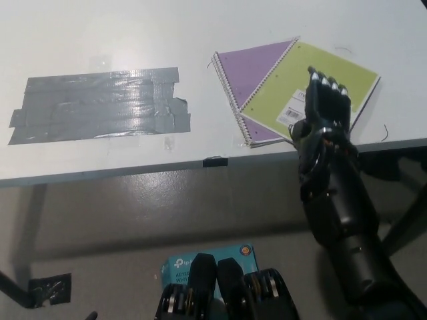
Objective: The robot uses its right hand to align two notebooks stacked together until they are fully overlapped
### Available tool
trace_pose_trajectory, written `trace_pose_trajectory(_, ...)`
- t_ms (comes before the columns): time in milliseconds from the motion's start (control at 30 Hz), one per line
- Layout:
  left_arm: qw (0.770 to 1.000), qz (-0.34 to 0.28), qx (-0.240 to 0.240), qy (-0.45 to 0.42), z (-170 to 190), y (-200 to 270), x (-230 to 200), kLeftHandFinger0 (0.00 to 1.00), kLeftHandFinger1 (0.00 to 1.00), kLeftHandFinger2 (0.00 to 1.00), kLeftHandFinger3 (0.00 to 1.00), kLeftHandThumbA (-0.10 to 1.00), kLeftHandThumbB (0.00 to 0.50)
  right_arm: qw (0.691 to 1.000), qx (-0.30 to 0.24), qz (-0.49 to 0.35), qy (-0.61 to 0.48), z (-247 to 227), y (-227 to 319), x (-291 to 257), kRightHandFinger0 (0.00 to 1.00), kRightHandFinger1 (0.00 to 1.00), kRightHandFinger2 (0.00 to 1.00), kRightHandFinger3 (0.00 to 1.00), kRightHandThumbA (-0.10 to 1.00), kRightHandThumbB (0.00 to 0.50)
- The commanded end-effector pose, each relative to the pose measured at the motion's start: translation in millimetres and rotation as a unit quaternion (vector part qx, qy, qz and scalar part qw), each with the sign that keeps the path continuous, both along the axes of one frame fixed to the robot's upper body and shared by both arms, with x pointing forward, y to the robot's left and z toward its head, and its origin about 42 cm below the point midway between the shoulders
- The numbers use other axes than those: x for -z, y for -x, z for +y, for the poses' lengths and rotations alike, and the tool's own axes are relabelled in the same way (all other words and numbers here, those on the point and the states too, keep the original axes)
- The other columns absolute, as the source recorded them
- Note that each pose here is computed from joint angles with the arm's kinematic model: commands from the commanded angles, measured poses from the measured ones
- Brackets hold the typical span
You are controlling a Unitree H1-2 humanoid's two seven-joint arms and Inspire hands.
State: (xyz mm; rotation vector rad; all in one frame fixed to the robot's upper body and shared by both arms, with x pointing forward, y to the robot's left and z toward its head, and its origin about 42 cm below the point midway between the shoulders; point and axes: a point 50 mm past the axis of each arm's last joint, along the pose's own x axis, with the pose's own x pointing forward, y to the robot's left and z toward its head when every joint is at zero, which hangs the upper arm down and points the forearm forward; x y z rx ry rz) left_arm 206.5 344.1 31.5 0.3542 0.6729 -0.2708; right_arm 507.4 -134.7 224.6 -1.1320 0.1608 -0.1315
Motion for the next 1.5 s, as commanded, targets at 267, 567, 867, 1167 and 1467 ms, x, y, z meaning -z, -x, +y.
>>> trace_pose_trajectory(267, 0.999, -0.007, 0.017, 0.040, -2, 3, 1, 0.59, 0.56, 0.67, 1.00, 1.00, 0.500, 1.000, 0.022, 0.020, -0.004, -17, 19, 49, 1.00, 1.00, 1.00, 1.00, 1.00, 0.260)
trace_pose_trajectory(567, 0.998, -0.003, 0.025, 0.053, -3, 1, -3, 0.62, 0.62, 0.72, 1.00, 1.00, 0.500, 0.983, -0.089, 0.071, 0.143, -24, 25, 70, 1.00, 1.00, 1.00, 1.00, 1.00, 0.282)
trace_pose_trajectory(867, 0.998, 0.004, 0.031, 0.060, -2, 3, -1, 0.63, 0.64, 0.73, 1.00, 1.00, 0.500, 0.966, -0.152, 0.115, 0.174, -36, 31, 86, 1.00, 1.00, 1.00, 1.00, 1.00, 0.332)
trace_pose_trajectory(1167, 0.998, 0.006, 0.029, 0.060, -2, 3, 0, 0.61, 0.64, 0.74, 1.00, 1.00, 0.500, 0.958, -0.182, 0.162, 0.149, -30, 46, 104, 1.00, 1.00, 1.00, 1.00, 1.00, 0.358)
trace_pose_trajectory(1467, 0.998, 0.005, 0.038, 0.058, -4, 2, -3, 0.64, 0.65, 0.75, 1.00, 1.00, 0.500, 0.950, -0.226, 0.175, 0.123, -12, 58, 116, 1.00, 1.00, 1.00, 1.00, 1.00, 0.340)
